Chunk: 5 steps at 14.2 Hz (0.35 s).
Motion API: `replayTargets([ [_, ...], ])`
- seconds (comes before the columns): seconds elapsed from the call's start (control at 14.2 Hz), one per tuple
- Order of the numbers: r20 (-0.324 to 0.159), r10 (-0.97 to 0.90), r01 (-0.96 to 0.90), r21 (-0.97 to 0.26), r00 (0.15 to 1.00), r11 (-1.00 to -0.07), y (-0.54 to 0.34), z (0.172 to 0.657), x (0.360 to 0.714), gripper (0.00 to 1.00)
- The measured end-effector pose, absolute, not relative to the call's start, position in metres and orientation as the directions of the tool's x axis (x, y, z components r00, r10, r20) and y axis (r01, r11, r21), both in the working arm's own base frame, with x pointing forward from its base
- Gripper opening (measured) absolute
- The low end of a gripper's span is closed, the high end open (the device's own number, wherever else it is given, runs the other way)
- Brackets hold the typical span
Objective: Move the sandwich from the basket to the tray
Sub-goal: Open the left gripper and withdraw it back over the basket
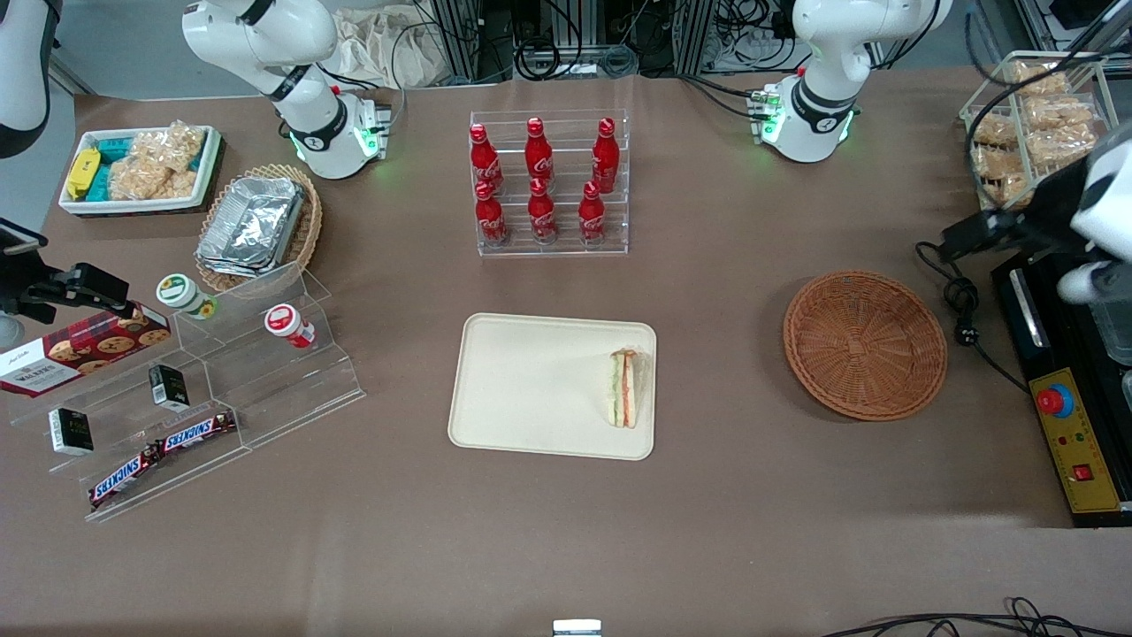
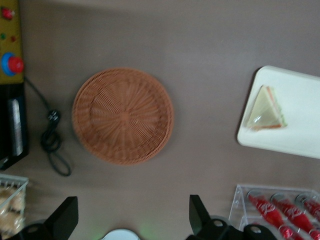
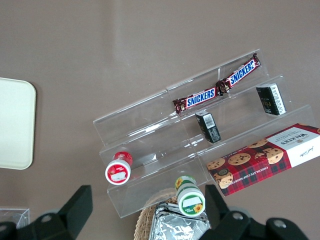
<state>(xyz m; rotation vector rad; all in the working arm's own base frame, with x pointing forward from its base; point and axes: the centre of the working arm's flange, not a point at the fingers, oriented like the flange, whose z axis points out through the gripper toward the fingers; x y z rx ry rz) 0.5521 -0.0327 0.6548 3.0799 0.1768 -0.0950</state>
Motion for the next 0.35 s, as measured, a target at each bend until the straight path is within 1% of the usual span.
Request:
replayTargets([
  [0.14, -0.060, 0.112, 0.115, 0.049, 0.992, -0.992, -0.030, 0.662, 0.531, 1.00],
  [0.35, -0.049, 0.103, 0.106, 0.051, 0.993, -0.993, -0.036, 0.666, 0.525, 1.00],
])
